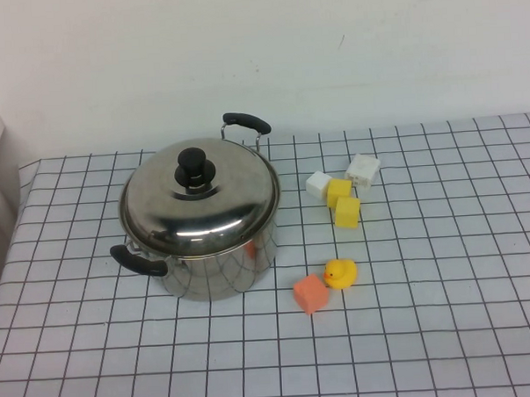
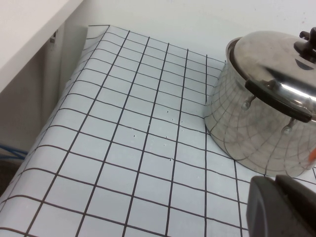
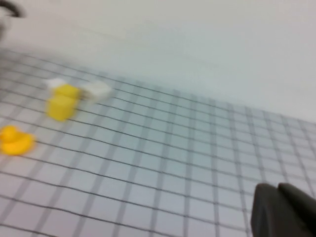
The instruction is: Cover the pot
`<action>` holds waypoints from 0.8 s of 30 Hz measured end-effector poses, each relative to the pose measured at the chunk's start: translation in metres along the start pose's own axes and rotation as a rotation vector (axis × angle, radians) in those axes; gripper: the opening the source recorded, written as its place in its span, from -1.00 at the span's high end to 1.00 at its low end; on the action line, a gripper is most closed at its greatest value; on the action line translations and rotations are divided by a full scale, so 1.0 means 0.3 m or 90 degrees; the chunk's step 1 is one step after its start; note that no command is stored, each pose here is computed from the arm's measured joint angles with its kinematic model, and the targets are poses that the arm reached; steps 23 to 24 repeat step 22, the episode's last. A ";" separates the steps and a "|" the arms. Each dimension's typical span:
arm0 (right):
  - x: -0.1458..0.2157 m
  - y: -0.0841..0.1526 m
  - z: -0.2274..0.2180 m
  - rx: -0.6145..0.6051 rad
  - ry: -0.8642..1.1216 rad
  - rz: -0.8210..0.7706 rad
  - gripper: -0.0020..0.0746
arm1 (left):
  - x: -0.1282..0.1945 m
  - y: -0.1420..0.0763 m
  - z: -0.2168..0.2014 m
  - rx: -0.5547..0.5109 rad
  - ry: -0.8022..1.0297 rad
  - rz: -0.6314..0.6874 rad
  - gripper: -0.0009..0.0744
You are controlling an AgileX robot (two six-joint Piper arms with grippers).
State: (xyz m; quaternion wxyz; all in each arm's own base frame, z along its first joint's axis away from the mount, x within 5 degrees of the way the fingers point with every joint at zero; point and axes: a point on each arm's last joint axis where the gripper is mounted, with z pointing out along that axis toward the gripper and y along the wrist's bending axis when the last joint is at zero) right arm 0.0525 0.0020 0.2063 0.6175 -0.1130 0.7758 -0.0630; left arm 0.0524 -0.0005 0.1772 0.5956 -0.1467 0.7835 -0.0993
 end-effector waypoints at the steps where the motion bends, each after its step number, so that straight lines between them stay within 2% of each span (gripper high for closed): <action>1: 0.023 -0.001 0.003 0.022 0.007 0.009 0.94 | 0.000 0.000 0.000 0.000 0.000 0.000 0.98; 6: 0.113 0.005 0.025 0.074 0.059 0.045 0.94 | 0.000 0.000 0.000 0.000 0.000 0.000 0.98; 24: 0.117 0.007 0.024 0.065 0.069 0.039 0.94 | 0.000 0.000 0.000 0.000 0.000 0.000 0.98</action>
